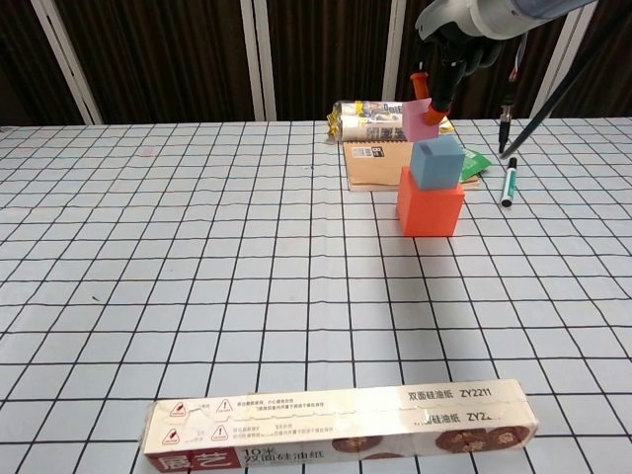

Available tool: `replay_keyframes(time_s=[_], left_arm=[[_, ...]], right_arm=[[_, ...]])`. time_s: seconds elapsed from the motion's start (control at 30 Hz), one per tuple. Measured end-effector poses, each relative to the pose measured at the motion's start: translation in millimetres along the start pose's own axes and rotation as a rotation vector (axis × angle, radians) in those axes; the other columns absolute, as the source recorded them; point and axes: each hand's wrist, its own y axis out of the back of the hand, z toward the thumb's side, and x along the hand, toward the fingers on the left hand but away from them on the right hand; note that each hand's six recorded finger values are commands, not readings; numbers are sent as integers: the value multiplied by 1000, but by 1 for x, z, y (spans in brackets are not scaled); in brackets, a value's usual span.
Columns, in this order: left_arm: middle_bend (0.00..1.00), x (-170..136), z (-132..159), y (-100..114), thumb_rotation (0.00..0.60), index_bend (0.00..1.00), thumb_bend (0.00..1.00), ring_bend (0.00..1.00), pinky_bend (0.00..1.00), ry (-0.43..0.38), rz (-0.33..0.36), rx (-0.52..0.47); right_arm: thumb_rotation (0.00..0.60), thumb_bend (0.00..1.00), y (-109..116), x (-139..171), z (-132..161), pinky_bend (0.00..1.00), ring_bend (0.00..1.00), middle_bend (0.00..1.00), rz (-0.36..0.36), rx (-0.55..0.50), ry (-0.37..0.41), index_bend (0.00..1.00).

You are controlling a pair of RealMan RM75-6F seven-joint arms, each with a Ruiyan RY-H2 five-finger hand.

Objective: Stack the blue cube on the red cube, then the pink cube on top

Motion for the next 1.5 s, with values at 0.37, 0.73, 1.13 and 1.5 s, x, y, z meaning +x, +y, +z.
replay_keyframes(time_s=[0.37, 0.73, 1.13, 1.5], left_arm=[[0, 1, 0, -1, 600, 34, 165, 0, 0, 8, 1, 8], [0, 1, 1, -2, 600, 34, 165, 0, 0, 9, 0, 14], [0, 1, 2, -3, 600, 34, 166, 0, 0, 8, 0, 16], [0, 1, 1, -2, 600, 34, 166, 0, 0, 9, 1, 14]], right_arm=[[600, 459, -5, -9, -9, 1000, 1000, 1000, 16, -2, -6, 573], [600, 459, -5, -11, -22, 1000, 1000, 1000, 26, -9, -20, 573], [600, 459, -9, -10, -26, 1000, 1000, 1000, 37, -9, -17, 573], [600, 459, -9, -10, -23, 1000, 1000, 1000, 35, -14, -9, 573]])
